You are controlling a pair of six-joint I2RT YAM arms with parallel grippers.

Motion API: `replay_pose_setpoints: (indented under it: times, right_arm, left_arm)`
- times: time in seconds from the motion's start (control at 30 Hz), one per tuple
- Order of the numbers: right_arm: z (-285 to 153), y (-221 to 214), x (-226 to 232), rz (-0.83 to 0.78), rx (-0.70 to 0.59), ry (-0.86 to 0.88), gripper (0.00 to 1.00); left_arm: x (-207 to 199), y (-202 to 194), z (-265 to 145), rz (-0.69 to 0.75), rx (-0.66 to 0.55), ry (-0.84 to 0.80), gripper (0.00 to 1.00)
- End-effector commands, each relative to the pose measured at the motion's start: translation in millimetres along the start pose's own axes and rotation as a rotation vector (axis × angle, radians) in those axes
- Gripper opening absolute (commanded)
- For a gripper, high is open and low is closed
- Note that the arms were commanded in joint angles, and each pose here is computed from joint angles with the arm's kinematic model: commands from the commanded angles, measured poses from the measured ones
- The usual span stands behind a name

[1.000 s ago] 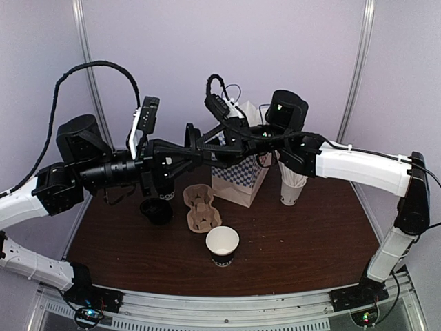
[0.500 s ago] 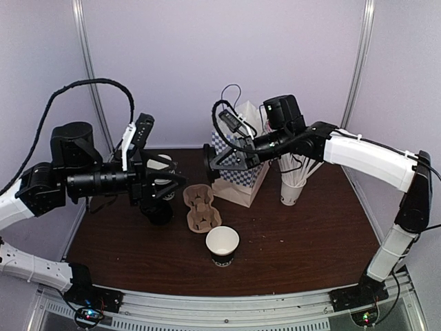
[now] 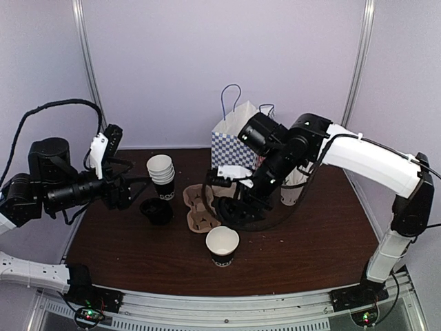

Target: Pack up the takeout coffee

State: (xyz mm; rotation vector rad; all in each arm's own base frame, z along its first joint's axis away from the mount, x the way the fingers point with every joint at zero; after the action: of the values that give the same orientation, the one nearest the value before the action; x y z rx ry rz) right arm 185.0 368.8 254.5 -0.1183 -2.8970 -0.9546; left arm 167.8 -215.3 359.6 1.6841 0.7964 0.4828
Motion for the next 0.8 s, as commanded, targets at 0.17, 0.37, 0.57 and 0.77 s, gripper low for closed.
replay_pose_setpoints:
  times: [0.17,0.37,0.57,0.77]
  right_arm:
    - [41.2,-54.1,1.2,-0.155,0.464,-0.102,0.67]
    - [53.0,-41.3,-2.3,-0.153,0.485,-0.118,0.65]
    - [66.7,-33.2,3.2,-0.181,0.49,-0.096,0.67]
    - [81.5,-25.8,4.2,-0.2,0.498,-0.112,0.7]
  left_arm:
    - [17.3,-34.5,15.2,-0.006,0.063,0.097,0.76]
    - [24.5,-45.4,11.0,-0.019,0.056,0.114,0.76]
    - [28.0,-53.3,9.8,-0.012,0.07,0.126,0.76]
    - [30.1,-54.3,6.9,-0.013,0.058,0.131,0.76]
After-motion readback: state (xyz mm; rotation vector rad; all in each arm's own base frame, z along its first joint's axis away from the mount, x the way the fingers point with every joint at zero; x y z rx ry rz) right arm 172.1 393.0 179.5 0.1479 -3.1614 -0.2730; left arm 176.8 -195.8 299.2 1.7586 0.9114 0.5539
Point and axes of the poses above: each gripper's point midway between its finger pads, its own z axis out along the fingers, its own x axis along the line the jaws close on, y = z × x, the point moved 1 cm from there along -z, back along the fingers, and after that the axes turned 3 degrees about -z, right-handed, at the moved point
